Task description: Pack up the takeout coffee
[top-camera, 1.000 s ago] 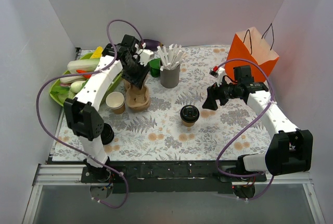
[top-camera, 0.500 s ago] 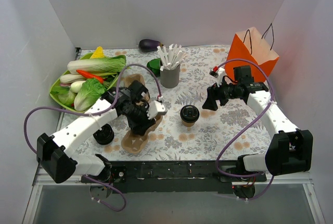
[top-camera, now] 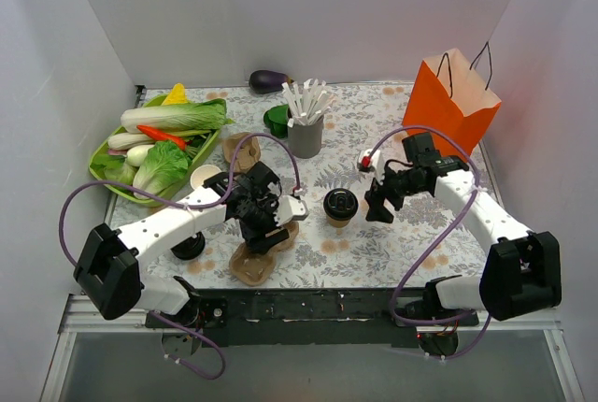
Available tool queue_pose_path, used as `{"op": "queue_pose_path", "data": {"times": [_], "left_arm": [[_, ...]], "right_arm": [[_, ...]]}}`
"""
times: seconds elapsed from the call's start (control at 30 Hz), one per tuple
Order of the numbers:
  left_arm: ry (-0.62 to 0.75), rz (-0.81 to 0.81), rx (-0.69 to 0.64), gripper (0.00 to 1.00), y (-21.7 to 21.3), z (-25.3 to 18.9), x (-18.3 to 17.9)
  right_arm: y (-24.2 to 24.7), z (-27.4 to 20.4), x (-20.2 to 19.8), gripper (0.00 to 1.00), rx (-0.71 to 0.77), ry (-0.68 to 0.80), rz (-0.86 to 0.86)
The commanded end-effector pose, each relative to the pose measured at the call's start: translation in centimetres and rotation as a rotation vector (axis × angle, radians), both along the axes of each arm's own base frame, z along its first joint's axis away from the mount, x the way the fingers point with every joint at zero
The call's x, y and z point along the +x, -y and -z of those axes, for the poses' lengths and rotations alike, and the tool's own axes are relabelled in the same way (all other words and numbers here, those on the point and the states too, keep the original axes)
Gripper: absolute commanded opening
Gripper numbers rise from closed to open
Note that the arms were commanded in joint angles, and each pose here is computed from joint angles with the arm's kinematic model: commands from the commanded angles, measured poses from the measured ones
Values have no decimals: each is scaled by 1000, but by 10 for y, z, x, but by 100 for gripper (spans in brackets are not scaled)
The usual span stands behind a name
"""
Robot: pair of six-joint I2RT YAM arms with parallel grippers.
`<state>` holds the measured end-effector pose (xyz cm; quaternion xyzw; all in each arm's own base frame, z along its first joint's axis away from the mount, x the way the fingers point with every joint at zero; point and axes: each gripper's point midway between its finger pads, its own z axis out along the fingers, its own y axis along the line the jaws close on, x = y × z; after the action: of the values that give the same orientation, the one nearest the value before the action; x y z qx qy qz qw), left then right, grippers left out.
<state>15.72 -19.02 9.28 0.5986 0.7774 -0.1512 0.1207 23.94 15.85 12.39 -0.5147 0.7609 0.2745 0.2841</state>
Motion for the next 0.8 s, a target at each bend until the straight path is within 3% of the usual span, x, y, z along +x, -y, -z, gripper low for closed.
{"op": "queue_pose_path", "data": {"times": [0.0, 0.03, 0.07, 0.2, 0.4, 0.5, 0.77], "left_arm": [[48, -29, -45, 65, 12, -13, 13], [54, -32, -49, 67, 12, -16, 13], [66, -37, -65, 75, 15, -24, 16], [160, -166, -140, 78, 22, -64, 39], [331, -578, -302, 81, -10, -147, 112], [386, -718, -358, 84, -33, -175, 131], [469, -843, -351, 86, -71, -193, 146]], "right_arm": [[-4, 23, -8, 86, -96, 74, -136], [-7, 27, -9, 86, -102, 70, -139], [-11, 31, -10, 86, -106, 62, -143], [-27, 43, -7, 86, -142, 63, -138], [-42, 47, 16, 84, -108, 3, -12], [-56, 44, 24, 81, -63, -34, 1], [-105, 42, 46, 75, 38, -111, -41]]}}
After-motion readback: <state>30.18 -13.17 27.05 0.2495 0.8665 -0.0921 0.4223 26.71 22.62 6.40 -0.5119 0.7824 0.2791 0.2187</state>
